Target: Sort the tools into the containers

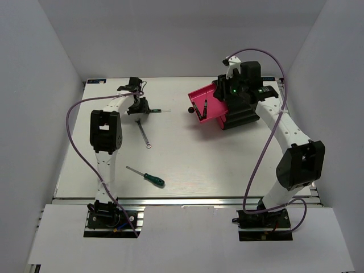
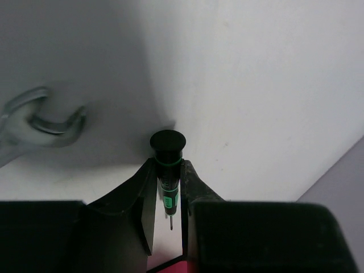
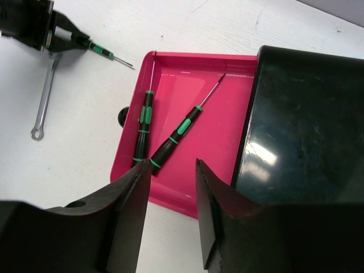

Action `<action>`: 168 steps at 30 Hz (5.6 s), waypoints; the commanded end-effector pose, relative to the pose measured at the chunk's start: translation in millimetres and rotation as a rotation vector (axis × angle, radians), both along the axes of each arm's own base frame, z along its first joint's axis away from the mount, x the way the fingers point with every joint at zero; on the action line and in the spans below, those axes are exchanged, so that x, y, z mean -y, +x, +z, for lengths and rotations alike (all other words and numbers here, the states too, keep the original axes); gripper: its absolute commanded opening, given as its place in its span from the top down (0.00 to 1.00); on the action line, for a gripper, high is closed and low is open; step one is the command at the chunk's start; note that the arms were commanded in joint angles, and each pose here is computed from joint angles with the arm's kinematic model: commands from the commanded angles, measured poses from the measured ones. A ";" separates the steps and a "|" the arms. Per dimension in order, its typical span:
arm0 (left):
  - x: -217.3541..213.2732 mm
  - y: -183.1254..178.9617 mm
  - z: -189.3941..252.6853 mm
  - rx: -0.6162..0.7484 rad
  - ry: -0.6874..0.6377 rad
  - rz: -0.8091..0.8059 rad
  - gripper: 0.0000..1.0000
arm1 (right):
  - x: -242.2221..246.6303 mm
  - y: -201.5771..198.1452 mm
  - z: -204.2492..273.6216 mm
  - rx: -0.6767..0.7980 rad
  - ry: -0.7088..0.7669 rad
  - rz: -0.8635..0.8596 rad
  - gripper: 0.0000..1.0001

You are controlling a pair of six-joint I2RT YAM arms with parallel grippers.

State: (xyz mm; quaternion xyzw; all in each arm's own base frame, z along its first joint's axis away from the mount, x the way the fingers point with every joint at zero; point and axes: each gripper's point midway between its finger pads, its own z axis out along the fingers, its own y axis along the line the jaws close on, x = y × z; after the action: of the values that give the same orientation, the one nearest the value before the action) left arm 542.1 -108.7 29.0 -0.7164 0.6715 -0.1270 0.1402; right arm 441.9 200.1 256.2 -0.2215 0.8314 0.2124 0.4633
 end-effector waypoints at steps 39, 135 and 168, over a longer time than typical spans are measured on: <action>267.0 -17.6 221.4 1.142 0.106 -1.489 0.92 | 72.4 -32.8 28.8 0.178 0.040 0.037 0.84; 313.2 -10.2 143.4 1.060 -0.278 -1.316 0.49 | 175.1 81.9 -73.0 -0.143 0.235 -0.147 0.58; 301.5 -23.3 145.8 1.039 -0.290 -1.222 0.42 | 177.6 81.8 -79.8 -0.171 0.235 -0.176 0.58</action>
State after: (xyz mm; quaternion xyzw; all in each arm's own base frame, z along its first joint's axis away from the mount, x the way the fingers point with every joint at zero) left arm 519.1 -422.5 118.9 -0.0907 0.7853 -0.5775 0.2040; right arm 538.9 9.7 202.3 -0.0807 0.8326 0.2684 0.4778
